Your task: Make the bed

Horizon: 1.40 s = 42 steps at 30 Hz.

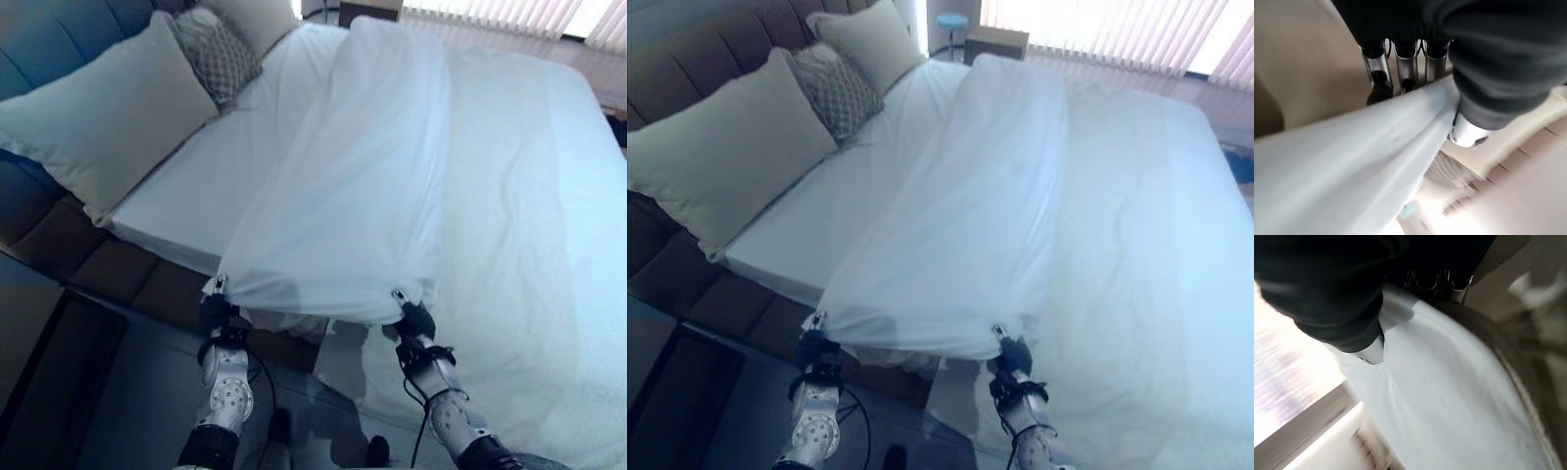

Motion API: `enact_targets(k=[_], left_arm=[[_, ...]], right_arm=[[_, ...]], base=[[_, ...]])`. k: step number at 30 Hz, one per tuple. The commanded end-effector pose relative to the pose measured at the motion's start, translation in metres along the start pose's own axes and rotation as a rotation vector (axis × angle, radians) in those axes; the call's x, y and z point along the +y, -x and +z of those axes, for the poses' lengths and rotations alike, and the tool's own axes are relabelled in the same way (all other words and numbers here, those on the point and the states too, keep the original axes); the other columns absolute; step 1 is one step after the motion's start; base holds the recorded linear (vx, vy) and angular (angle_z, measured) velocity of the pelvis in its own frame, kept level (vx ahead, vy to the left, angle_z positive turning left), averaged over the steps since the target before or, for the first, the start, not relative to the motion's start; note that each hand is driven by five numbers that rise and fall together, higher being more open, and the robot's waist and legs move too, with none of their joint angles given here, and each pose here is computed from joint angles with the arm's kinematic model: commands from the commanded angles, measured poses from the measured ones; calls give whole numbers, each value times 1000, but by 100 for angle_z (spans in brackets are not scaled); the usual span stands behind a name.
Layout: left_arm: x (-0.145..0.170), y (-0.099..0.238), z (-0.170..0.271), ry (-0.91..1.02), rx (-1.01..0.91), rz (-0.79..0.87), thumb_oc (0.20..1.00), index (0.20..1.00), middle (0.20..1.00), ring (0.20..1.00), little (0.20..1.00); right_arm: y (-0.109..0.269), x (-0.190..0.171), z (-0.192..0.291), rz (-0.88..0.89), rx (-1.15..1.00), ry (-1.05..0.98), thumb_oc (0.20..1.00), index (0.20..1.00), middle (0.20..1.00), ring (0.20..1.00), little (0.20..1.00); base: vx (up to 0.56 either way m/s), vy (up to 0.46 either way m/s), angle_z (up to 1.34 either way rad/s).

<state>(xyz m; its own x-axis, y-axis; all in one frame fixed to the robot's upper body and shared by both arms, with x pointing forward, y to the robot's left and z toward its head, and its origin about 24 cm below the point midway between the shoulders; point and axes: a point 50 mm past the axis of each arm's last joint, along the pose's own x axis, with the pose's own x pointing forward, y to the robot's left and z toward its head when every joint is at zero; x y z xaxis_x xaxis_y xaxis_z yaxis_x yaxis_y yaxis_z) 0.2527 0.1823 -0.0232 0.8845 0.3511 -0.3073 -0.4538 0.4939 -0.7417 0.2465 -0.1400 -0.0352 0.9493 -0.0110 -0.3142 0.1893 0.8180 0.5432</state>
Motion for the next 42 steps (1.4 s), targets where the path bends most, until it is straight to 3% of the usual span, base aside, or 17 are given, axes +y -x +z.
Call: enact_targets(k=[1,8,13,14,15,19,21,22,27,30,35,38,42], left_arm=[[19,-4,25,-73,-104,48,200,200,200,200,200],[19,-14,11,-166,-57,92,200,200,200,200,200],[1,-32,13,-281,-68,89,200,200,200,200,200],[-1,-36,14,-322,-71,92,1000,1000,1000,1000,1000],[-4,-41,19,-391,-87,102,1000,1000,1000,1000,1000],[1,-51,29,-643,-101,123,1000,1000,1000,1000,1000],[3,-51,29,-699,-104,123,1000,1000,1000,1000,1000],[19,-47,25,-791,-73,176,1000,1000,1000,1000,1000],[51,-34,15,-820,14,261,1000,1000,1000,1000,1000],[89,-17,5,-890,140,344,1000,1000,1000,1000,1000],[133,8,0,-972,294,459,1000,1000,1000,1000,1000],[146,17,2,-948,320,500,1000,1000,1000,1000,1000],[139,13,3,-866,272,469,1000,1000,1000,1000,1000]], right_arm=[[-1,10,-13,21,44,57,200,200,200,200,200],[-18,7,-17,-9,97,237,200,200,200,200,200],[-37,21,-8,2,90,361,200,200,200,200,200],[-40,21,-6,-1,94,398,809,809,809,809,809],[-46,21,-2,1,91,480,1000,1000,1000,1000,1000],[-56,11,8,17,117,856,1000,1000,1000,1000,1000],[-57,2,11,-23,128,914,1000,1000,1000,1000,1000],[-54,-15,8,-60,177,1034,1000,1000,1000,1000,1000],[-37,-54,-3,-128,305,1049,1000,1000,1000,1000,1000],[-17,-91,-9,-206,396,1033,1000,1000,1000,1000,1000],[3,-118,-13,-257,465,1016,1000,1000,1000,1000,1000],[14,-128,-19,-275,505,991,1000,1000,1000,1000,1000],[20,-134,-22,-279,533,978,1000,1000,1000,1000,1000]], base=[[-34,-26,7],[-13,-26,17],[5,-18,4],[0,0,0],[6,-12,5],[12,-10,-4],[16,-13,9],[10,-20,52],[26,-37,0],[34,-70,-15],[53,-85,-18],[73,-141,-5],[27,-170,-9]])
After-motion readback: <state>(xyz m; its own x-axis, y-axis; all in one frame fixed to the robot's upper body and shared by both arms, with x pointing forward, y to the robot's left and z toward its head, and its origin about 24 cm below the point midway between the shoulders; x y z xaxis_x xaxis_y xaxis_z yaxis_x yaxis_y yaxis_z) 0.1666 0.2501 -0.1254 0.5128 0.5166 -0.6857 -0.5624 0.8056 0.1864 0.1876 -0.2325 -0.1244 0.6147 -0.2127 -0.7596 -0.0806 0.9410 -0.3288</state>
